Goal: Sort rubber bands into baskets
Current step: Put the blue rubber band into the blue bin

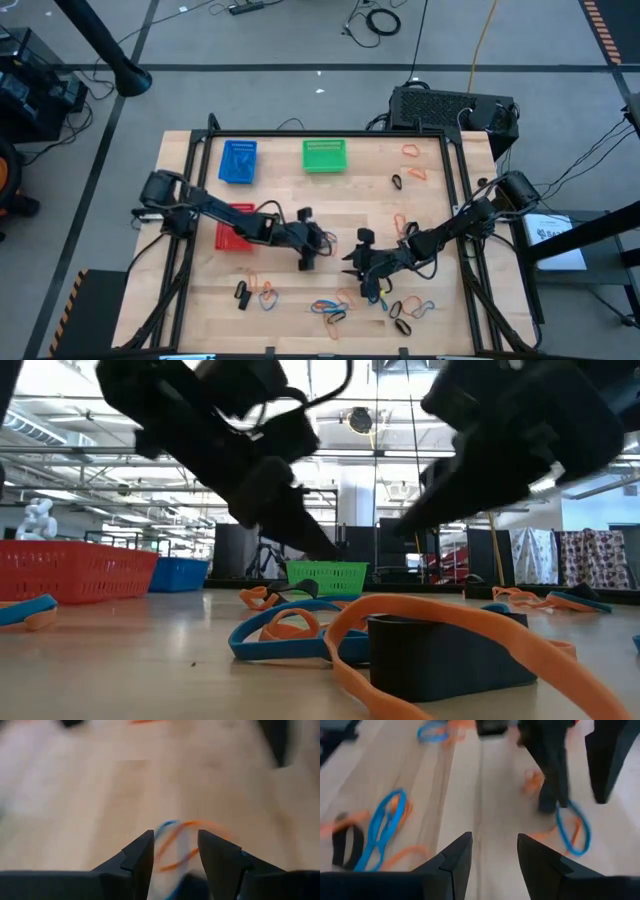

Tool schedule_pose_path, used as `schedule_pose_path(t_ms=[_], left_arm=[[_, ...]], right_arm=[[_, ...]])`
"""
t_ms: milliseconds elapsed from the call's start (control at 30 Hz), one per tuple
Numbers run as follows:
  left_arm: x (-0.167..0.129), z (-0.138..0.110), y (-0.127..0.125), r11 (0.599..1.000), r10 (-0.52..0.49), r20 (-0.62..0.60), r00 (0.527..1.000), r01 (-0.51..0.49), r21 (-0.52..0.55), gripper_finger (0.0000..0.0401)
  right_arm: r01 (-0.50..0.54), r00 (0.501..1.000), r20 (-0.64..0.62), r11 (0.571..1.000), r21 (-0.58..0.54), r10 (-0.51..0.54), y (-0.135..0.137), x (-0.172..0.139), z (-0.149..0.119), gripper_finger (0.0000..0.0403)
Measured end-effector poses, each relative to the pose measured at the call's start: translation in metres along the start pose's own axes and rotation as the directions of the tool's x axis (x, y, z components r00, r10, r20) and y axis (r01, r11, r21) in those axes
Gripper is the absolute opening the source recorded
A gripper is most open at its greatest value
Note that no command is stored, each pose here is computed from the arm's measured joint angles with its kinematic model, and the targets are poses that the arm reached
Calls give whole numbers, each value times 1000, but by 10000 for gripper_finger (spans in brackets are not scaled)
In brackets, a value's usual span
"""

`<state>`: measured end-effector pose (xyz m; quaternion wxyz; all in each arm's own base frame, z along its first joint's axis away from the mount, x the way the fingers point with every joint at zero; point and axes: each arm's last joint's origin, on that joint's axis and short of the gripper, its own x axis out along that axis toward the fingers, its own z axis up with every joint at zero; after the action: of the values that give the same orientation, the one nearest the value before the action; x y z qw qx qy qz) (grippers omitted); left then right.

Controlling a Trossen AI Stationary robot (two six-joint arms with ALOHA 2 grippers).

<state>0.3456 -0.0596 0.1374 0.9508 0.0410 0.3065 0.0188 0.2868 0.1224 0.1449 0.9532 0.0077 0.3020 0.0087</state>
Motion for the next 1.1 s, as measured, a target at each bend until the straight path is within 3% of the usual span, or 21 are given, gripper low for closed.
schedule_pose_path(t_ms=[67,200,400,467,700,833,1100], left_arm=[[2,1,-8,991,-131,6,991,131,3,160],[-2,7,-31,922,-388,15,922,388,11,160],[-18,9,-77,842,-539,36,842,536,62,160],[-23,7,-91,848,-529,47,847,526,65,160],[-19,-6,-111,949,-312,96,945,314,-2,160],[-8,-14,-115,945,-315,71,947,319,-69,160],[13,-17,-124,945,-318,40,947,320,-63,160]], right_arm=[[-30,999,-41,1000,-9,30,0,0,-3,151],[-54,993,-105,999,-1,53,0,0,-9,151],[-58,991,-122,998,20,60,0,-1,-10,151],[-62,991,-116,997,35,66,0,-1,-10,151],[-76,994,-73,996,49,79,1,0,-5,151],[-84,995,-47,995,56,87,2,0,-3,151],[-84,995,-49,995,53,87,2,0,-3,151]])
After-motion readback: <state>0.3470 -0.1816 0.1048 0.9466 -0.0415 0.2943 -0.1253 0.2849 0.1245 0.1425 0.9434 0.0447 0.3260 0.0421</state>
